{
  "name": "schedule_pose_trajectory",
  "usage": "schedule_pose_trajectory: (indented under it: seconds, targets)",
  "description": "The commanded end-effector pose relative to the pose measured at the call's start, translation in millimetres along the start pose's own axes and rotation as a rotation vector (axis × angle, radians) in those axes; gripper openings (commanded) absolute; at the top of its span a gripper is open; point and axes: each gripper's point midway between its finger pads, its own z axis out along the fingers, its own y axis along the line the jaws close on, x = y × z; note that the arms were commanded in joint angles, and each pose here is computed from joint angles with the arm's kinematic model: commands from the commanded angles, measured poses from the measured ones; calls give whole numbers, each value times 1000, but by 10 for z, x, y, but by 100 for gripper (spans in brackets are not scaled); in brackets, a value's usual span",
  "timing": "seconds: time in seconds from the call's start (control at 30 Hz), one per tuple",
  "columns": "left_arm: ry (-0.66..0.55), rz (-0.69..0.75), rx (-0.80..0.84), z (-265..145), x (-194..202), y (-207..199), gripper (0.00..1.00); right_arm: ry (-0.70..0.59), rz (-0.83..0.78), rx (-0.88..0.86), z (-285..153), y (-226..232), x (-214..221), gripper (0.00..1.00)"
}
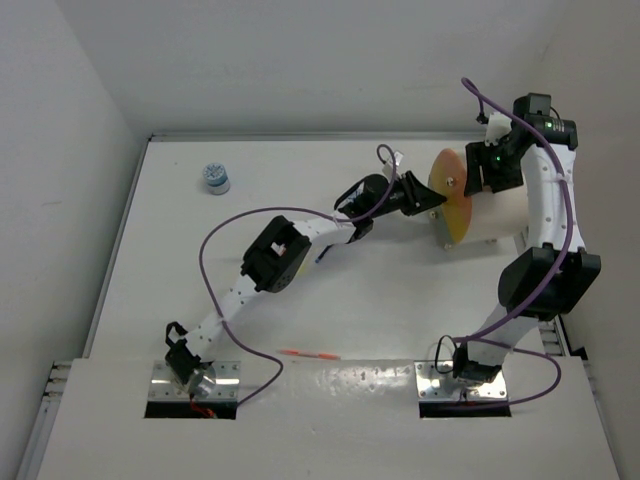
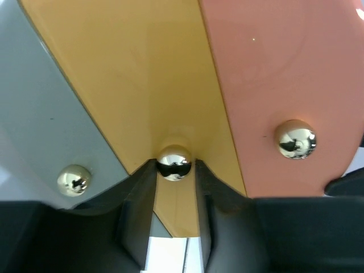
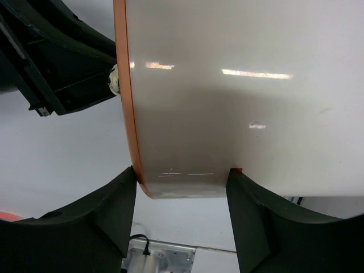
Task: Sort the stationery into containers
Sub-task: Open the drawer in the storage box.
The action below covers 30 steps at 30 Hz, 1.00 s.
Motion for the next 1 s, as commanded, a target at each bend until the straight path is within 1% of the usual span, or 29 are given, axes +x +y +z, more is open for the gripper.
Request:
schedule_pose_trajectory:
  seconds: [0.0,0.13,0.3,0.47,0.5,0.57,0.77,0.97]
  targets:
    - [-20,34,94,65,-22,-315,34,225,76,-101,46,210,511,60]
    - [-11,35,86,27,-7,-286,26,226,77,-99,51,205,506,59]
    - [-42,22,64,-151,-90,-295,12,232,82,-96,67,184,515,59]
    - [-52,24,57,-304,-180,-319,9,235,93,-91,65,167,520,59]
    - [-55,29,63,-332,-217,-380,9,240,95,-90,74,169,530,59]
    - [-53,26,41,-406,-223,-294,10,241,92,-82,76,158,542,58]
    - [-42,35,26,-583,-280,-290,9,246,99,-80,92,137,563,56]
    - [-48,63,-4,-738,-349,-269,9,251,102,-86,97,142,570,55]
